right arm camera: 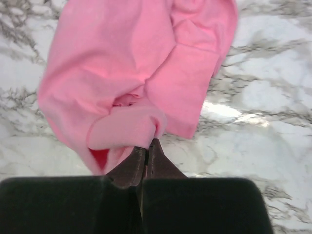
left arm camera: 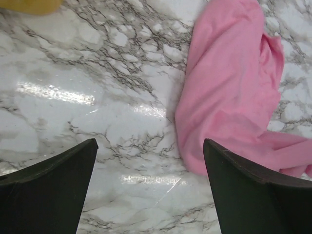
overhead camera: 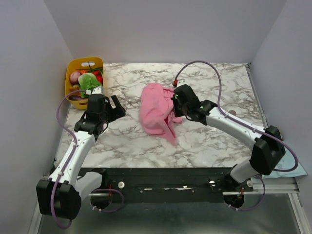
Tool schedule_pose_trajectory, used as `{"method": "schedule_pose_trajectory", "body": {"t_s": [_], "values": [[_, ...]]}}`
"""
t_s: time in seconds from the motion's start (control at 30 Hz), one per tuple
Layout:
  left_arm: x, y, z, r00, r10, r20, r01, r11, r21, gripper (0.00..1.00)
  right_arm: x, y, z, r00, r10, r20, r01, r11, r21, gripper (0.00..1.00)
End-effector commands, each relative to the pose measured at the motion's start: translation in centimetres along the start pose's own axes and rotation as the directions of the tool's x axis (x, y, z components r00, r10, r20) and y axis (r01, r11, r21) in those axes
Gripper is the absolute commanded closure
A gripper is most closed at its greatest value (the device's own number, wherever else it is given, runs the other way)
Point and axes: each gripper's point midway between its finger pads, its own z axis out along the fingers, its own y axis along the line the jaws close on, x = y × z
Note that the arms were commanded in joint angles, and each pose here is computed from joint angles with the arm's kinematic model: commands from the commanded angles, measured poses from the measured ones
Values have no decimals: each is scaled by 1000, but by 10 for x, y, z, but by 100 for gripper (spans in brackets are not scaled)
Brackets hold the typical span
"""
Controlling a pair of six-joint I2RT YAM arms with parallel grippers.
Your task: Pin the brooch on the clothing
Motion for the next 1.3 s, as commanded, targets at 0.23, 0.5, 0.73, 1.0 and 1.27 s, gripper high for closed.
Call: {"method": "schedule_pose_trajectory", "body": {"t_s": [0.23, 0.5, 0.73, 1.0, 1.27], "values": [[80, -105, 26, 970, 136, -200, -70, 950, 305, 1, 65, -37, 7, 990, 31, -137, -27, 999, 31, 99], [138, -176, 31, 938, 196, -285, -51, 894, 445, 5, 65, -49, 11, 989, 44, -141, -37, 998, 46, 99], [195, -230, 29, 894, 281, -350, -69, 857, 511, 9, 63, -59, 18, 984, 81, -156, -76, 996, 37, 99], [226, -254, 40, 889, 344, -302, -204, 889, 411, 19, 67, -70, 24, 977, 123, -172, -116, 992, 48, 99], [241, -266, 34, 859, 459, -226, -390, 873, 292, 19, 77, -79, 37, 963, 177, -202, -173, 984, 38, 99]]}}
